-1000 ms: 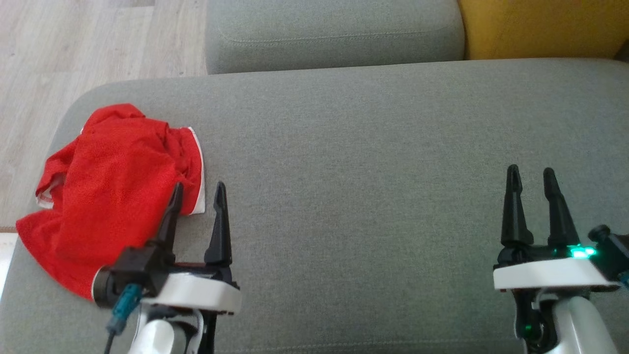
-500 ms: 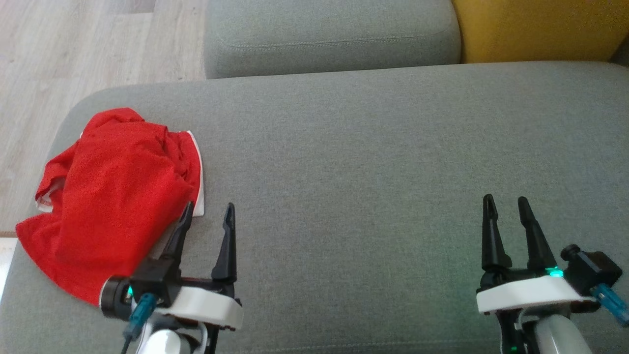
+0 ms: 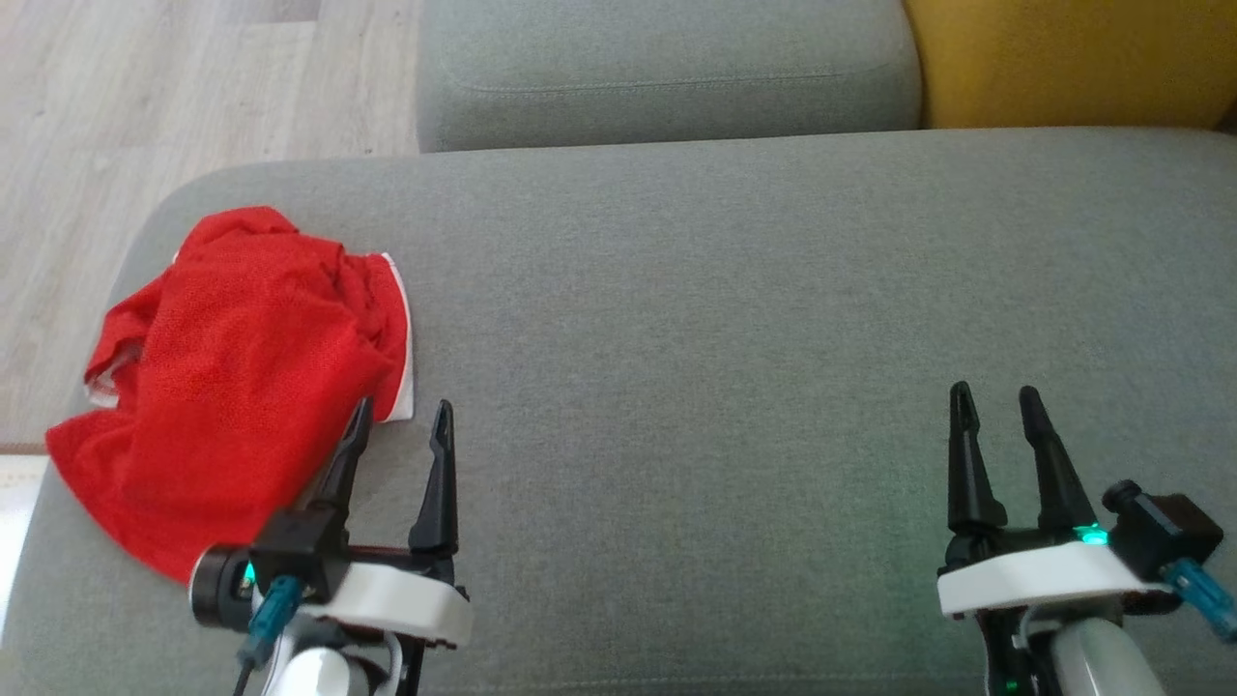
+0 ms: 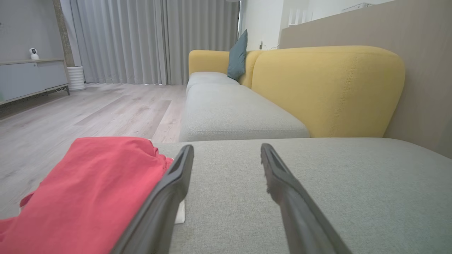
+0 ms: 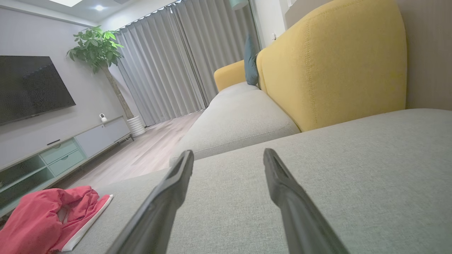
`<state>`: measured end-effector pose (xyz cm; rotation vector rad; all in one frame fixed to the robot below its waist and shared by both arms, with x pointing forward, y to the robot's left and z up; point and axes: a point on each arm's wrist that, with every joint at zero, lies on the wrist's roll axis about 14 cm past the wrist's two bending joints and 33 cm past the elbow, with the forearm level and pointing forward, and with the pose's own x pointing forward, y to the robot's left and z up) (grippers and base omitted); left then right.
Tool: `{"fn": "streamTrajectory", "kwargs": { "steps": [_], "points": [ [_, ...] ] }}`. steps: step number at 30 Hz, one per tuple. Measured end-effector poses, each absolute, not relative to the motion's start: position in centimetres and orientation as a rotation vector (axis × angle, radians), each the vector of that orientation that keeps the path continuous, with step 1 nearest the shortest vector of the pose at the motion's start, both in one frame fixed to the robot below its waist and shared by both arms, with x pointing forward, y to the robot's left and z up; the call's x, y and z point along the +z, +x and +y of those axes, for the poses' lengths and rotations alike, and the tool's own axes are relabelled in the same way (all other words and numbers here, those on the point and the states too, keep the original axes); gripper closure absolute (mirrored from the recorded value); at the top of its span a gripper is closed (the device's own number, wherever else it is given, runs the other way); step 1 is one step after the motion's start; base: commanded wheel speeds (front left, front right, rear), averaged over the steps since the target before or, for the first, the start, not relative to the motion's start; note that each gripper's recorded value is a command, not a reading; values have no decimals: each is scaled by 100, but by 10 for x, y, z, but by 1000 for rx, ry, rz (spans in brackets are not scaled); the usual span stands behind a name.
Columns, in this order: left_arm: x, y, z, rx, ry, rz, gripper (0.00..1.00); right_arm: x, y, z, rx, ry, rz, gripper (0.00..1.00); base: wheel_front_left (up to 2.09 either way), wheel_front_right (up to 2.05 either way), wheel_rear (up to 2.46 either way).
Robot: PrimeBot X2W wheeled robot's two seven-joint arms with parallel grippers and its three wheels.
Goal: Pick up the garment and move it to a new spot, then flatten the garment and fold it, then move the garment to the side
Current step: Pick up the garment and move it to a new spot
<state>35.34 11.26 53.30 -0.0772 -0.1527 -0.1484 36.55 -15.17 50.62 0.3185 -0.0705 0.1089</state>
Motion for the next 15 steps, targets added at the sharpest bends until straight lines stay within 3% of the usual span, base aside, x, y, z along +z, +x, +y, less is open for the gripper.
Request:
{"fn": "streamTrajectory", "kwargs": {
  "steps": [15],
  "points": [
    [535,335,167,34,-82,-167,0,507,378,-93,283,312,-43,0,0,0,0]
  ]
}}
